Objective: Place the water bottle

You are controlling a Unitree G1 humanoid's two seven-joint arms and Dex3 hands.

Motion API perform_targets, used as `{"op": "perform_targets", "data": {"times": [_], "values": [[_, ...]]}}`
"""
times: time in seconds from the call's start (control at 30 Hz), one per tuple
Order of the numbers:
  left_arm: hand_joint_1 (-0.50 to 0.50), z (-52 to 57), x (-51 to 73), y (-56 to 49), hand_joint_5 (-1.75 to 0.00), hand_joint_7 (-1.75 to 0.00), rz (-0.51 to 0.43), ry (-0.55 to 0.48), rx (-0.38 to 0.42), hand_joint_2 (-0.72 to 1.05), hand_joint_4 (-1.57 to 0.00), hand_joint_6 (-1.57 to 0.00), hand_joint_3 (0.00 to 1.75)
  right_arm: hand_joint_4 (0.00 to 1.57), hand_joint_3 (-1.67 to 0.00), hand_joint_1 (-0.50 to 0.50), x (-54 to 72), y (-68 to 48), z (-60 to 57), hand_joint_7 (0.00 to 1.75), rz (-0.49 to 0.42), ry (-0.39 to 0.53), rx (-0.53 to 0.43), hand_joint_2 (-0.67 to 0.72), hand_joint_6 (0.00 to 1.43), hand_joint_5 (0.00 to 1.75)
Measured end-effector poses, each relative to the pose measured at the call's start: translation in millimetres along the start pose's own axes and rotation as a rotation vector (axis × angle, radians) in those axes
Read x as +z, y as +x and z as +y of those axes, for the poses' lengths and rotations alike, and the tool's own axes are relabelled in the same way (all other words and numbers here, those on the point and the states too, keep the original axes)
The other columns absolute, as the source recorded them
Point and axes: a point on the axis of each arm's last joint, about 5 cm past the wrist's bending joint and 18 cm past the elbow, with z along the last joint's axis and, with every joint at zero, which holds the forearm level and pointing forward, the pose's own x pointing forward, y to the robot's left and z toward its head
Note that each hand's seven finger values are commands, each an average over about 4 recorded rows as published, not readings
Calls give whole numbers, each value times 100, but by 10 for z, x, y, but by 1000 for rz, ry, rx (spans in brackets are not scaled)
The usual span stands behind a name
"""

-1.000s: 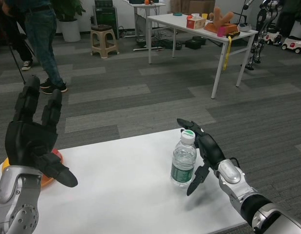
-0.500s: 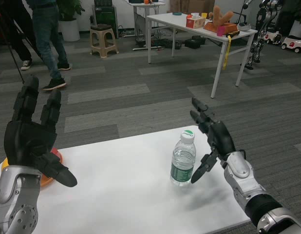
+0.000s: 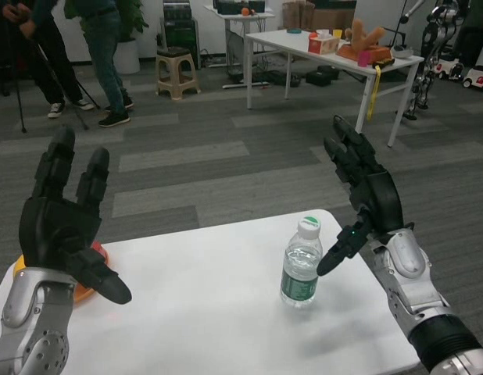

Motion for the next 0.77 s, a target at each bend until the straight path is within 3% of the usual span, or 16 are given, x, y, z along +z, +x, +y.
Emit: {"op": "perform_targets", "data": {"times": [0.23,0.77], "values": [[-48,0,1,0,-10,0,0,0,0,-64,0,0,9,0,-8,-50,129,79,57,7,-83,16,34,53,0,0],[-48,-16,34,17,-10,0,-20,0,-10,-64,0,0,9,0,-8,-50,243,135,149,7,-155,47,75,53,0,0]]}}
